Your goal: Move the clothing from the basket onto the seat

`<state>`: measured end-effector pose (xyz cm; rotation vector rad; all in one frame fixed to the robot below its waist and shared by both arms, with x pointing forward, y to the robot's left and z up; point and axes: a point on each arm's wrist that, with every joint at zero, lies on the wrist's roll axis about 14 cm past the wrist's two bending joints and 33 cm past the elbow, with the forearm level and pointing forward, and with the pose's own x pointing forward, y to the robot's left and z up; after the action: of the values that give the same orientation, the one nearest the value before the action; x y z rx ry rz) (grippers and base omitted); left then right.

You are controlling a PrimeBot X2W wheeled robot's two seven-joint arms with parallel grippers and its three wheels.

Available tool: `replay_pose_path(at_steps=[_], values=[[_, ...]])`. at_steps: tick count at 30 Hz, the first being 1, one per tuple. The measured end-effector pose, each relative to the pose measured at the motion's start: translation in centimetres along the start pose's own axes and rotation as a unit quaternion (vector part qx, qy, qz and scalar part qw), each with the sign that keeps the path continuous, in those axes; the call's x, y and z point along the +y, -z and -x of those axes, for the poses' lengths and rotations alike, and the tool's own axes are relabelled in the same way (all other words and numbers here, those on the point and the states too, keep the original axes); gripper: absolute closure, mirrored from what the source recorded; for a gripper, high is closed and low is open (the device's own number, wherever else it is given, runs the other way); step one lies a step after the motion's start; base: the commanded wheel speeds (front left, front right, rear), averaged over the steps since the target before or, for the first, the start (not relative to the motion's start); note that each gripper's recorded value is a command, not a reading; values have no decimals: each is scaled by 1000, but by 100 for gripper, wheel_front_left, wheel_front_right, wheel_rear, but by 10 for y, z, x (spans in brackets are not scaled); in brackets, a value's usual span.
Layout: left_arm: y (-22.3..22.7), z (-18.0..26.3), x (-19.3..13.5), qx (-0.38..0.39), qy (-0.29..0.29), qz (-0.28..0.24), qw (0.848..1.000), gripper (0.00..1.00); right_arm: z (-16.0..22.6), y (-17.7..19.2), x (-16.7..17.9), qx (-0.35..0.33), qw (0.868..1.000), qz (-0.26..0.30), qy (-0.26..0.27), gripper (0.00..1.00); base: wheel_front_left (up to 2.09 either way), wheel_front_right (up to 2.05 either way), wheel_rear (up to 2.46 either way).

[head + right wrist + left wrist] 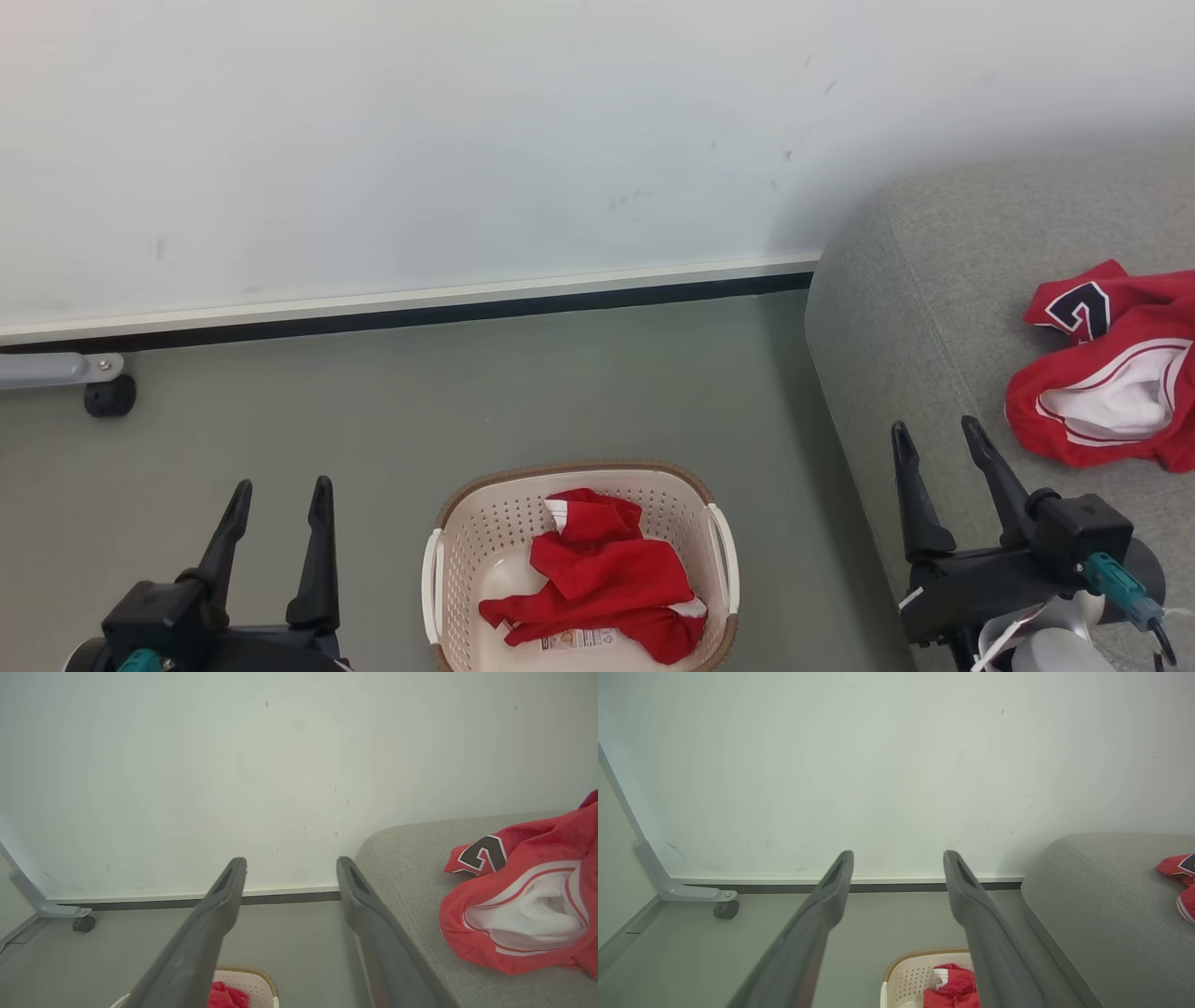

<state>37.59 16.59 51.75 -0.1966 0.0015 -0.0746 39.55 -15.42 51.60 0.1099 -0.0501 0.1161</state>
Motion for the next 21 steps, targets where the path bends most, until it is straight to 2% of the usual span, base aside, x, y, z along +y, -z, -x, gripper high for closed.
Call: replay_pose_path(at_steps=[21], values=[[4,-3,2,7,-10,1,1000,0,-3,-4,-2,2,1000,6,10,0,0,0,0]])
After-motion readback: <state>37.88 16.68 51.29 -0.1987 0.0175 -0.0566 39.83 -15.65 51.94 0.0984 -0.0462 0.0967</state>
